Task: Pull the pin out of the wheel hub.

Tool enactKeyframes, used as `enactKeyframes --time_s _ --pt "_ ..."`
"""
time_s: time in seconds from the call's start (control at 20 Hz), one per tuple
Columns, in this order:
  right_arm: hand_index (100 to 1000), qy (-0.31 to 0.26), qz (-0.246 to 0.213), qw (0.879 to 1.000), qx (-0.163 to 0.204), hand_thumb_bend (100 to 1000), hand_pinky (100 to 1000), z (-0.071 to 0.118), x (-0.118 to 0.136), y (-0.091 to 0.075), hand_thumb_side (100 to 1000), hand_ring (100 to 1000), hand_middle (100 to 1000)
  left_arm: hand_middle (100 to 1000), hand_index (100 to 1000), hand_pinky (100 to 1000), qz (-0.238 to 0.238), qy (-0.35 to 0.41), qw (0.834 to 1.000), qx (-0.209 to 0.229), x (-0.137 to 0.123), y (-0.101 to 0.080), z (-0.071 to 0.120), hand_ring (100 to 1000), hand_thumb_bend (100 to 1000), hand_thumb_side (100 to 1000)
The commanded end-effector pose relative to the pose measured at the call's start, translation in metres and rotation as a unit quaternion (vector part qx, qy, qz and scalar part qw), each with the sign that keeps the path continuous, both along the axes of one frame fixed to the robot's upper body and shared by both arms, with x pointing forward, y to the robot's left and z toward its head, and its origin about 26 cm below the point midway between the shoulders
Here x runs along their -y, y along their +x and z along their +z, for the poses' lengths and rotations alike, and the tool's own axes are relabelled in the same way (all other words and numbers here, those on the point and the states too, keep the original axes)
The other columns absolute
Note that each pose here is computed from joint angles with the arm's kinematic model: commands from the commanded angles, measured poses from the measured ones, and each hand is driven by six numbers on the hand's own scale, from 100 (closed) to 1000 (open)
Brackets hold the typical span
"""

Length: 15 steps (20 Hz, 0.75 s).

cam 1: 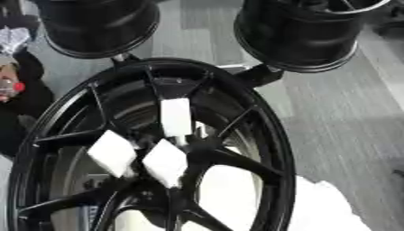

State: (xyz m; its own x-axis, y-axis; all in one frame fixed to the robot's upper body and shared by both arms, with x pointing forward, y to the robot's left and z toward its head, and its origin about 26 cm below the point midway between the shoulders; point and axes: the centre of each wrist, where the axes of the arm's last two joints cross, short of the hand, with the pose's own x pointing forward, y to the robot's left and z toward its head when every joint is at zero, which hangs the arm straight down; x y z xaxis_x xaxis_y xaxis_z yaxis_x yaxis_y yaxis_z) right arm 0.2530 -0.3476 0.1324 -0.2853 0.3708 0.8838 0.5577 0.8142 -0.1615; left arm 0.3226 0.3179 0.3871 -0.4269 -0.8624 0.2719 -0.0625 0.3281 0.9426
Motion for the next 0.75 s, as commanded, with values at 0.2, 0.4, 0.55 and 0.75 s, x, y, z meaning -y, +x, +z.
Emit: enactKeyframes --time_s 0.2,0.4,0.55,0.75 --pt "689 -0.007 -0.009 1.000 0.011 100 755 0.006 0.003 -0.003 609 596 533 143 418 550 0.071 -0.053 0.995 0.044 -0.046 -0.001 0.024 345 100 280" --pt "689 -0.008 -0.012 1.000 0.013 100 755 0.007 0.004 -0.003 607 596 533 149 432 575 0.075 -0.063 0.994 0.046 -0.055 0.001 0.024 369 100 290" --pt "689 -0.009 -0.012 1.000 0.015 100 755 0.007 0.005 -0.003 606 596 533 194 485 619 0.071 -0.061 0.995 0.045 -0.055 0.001 0.023 416 100 293" --pt "689 -0.010 -0.013 1.000 0.015 100 755 0.007 0.005 -0.003 605 596 533 385 648 714 0.052 -0.041 0.997 0.049 -0.049 -0.001 0.024 540 100 289"
